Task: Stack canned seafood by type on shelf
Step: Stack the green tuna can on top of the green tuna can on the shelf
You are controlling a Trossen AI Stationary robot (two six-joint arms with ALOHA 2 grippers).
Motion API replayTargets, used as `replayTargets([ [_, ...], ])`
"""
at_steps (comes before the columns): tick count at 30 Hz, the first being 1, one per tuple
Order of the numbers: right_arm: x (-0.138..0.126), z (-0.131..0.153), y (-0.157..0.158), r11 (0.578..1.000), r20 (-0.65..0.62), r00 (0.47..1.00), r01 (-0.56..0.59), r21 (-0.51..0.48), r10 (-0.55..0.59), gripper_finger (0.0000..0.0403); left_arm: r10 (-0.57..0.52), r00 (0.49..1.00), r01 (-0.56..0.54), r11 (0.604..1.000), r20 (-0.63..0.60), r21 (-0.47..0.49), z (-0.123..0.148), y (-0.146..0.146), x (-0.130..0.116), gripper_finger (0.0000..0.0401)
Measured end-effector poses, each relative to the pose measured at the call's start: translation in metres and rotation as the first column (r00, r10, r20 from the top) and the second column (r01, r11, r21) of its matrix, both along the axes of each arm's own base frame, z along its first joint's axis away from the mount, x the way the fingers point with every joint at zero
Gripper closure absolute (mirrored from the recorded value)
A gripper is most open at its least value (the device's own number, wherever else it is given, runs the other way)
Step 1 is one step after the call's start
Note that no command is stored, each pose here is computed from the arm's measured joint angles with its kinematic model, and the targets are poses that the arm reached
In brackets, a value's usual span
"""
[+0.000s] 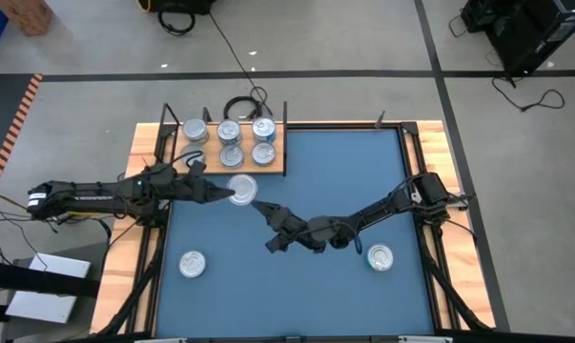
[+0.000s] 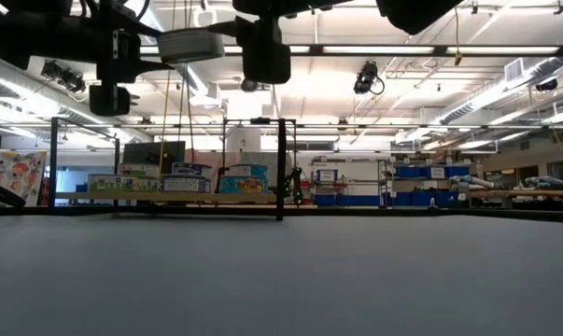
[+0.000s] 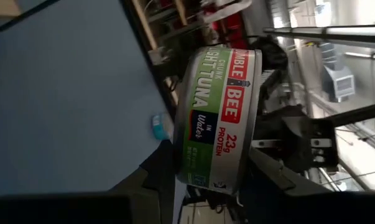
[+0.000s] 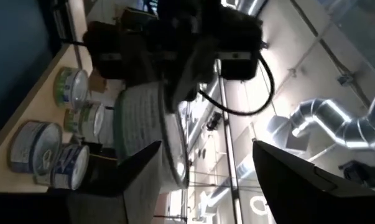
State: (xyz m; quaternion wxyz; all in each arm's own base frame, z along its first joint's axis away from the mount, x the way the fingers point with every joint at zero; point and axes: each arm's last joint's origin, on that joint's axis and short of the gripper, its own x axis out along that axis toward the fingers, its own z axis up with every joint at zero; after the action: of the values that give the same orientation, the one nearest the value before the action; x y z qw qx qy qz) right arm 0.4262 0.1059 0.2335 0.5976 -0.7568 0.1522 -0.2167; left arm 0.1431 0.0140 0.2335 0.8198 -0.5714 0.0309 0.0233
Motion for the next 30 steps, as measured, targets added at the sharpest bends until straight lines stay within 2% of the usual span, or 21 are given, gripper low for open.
replayTargets([
  [7, -0.001, -0.002, 0.005, 1.000, -0.018, 1.000, 0.004, 0.009, -0.004, 0.0139, -0.005, 0.999, 0.005, 1.000, 0.040, 0.005, 0.004, 0.000, 0.000, 0.0266],
  [16, 0.002, -0.011, -0.008, 0.998, -0.072, 0.997, 0.044, 0.053, -0.040, 0.0107, -0.006, 0.999, 0.006, 1.000, 0.043, -0.001, 0.004, 0.000, 0.000, 0.0266],
  [22, 0.006, -0.011, -0.020, 0.998, -0.077, 0.996, 0.044, 0.034, -0.041, 0.0086, -0.006, 1.000, 0.006, 1.000, 0.031, -0.004, 0.002, 0.000, 0.004, 0.0266],
  [30, 0.009, -0.011, -0.035, 0.999, -0.086, 0.995, 0.042, 0.012, -0.041, 0.0096, -0.050, 0.999, 0.050, 0.999, 0.004, -0.010, -0.002, -0.003, 0.012, 0.0266],
])
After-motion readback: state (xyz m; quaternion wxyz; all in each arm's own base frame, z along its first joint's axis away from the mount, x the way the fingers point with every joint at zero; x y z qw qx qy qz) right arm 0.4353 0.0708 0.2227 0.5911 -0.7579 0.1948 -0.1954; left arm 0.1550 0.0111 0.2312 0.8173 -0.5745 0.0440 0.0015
